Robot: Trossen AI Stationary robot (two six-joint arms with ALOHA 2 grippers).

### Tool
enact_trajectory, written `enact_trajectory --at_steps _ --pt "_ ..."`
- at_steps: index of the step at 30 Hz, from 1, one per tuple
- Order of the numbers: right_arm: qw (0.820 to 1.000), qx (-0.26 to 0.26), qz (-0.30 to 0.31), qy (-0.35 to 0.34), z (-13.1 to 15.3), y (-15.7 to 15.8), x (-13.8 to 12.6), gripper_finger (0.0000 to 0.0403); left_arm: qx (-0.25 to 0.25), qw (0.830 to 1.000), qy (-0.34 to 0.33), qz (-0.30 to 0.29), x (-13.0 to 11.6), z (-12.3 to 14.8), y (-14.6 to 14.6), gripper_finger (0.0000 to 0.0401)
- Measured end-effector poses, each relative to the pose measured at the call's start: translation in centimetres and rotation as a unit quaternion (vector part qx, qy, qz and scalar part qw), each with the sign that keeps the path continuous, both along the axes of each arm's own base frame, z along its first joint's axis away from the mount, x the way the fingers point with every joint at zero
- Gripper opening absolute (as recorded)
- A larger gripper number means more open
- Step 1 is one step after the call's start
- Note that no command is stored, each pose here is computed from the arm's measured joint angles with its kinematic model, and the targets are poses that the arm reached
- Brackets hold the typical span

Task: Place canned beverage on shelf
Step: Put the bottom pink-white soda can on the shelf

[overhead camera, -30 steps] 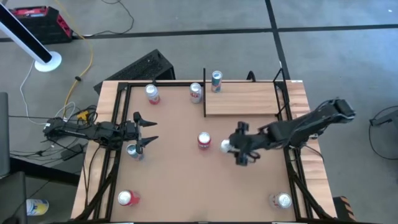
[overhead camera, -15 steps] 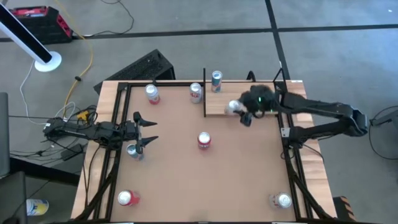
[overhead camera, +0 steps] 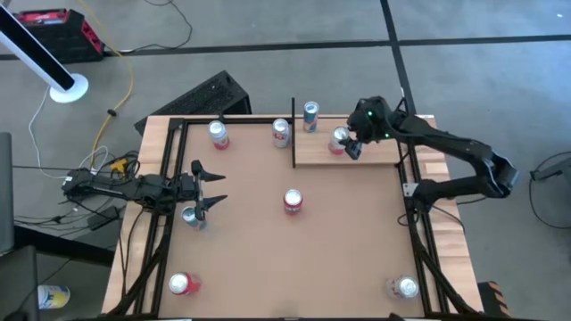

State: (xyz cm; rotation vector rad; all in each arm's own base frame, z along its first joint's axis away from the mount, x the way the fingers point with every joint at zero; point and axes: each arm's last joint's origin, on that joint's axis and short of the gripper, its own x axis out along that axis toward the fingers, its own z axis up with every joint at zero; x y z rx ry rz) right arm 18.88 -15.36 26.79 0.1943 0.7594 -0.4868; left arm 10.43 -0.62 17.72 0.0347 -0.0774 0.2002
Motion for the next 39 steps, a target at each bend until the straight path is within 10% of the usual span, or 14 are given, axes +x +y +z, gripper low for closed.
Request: enact_trajectory --at_steps 39 --pt "1.000 -0.004 -0.010 0.010 -0.24 -0.22 0.06 0.0327 0.002 1.000 0.001 0.000 0.00 -0.01 0.00 0.0284"
